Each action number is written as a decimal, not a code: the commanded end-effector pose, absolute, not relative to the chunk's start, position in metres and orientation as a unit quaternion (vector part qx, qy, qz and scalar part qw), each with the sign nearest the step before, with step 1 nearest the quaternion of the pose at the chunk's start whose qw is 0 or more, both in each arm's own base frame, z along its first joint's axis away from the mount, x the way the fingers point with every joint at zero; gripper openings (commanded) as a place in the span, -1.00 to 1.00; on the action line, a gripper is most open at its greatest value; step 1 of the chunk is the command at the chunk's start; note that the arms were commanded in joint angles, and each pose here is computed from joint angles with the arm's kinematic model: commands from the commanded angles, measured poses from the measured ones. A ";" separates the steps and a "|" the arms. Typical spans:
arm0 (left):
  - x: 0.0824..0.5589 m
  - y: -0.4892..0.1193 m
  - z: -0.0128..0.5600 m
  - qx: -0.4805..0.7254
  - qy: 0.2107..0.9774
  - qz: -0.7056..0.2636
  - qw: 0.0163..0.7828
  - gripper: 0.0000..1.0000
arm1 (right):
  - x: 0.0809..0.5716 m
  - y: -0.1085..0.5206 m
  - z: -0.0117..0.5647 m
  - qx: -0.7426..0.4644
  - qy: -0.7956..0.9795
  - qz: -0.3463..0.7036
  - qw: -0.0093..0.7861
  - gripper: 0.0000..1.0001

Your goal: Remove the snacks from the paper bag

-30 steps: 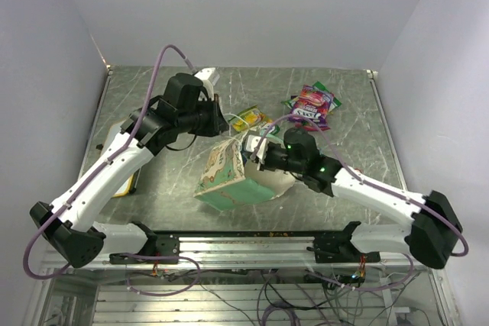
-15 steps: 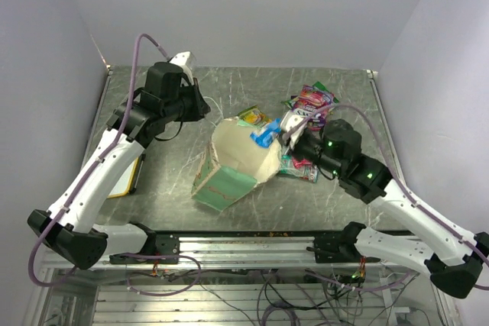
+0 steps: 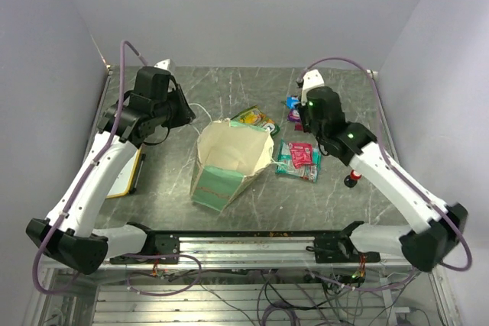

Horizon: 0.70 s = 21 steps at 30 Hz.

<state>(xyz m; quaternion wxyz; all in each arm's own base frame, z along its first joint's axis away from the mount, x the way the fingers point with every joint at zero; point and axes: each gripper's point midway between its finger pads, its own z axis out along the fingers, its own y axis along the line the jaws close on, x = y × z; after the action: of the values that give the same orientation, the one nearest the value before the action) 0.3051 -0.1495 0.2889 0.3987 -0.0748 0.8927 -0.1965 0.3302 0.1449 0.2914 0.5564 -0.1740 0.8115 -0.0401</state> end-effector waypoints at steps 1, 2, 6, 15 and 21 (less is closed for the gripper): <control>0.293 -0.136 0.303 -0.097 0.891 -0.187 0.402 -0.23 | 0.330 0.120 0.189 -0.106 0.903 -0.050 0.413 -1.00; 0.291 -0.135 0.304 -0.099 0.892 -0.184 0.401 -0.10 | 0.333 0.117 0.174 -0.096 0.913 -0.053 0.393 -1.00; 0.285 -0.125 0.310 -0.107 0.891 -0.170 0.407 0.14 | 0.336 0.104 0.129 -0.070 0.930 -0.069 0.354 -1.00; 0.275 -0.113 0.333 -0.112 0.884 -0.160 0.424 0.66 | 0.323 0.109 0.088 -0.068 0.955 -0.060 0.282 -0.92; 0.266 -0.102 0.369 -0.106 0.875 -0.149 0.448 0.99 | 0.317 0.109 0.123 -0.044 0.959 -0.055 0.275 0.64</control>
<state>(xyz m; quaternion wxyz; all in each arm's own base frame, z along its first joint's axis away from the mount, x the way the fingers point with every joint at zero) 0.2760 -0.1186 0.3412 0.4213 -0.1050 0.8852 -0.1673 0.3179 0.1073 0.0916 0.2686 -0.0711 0.9584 -0.0654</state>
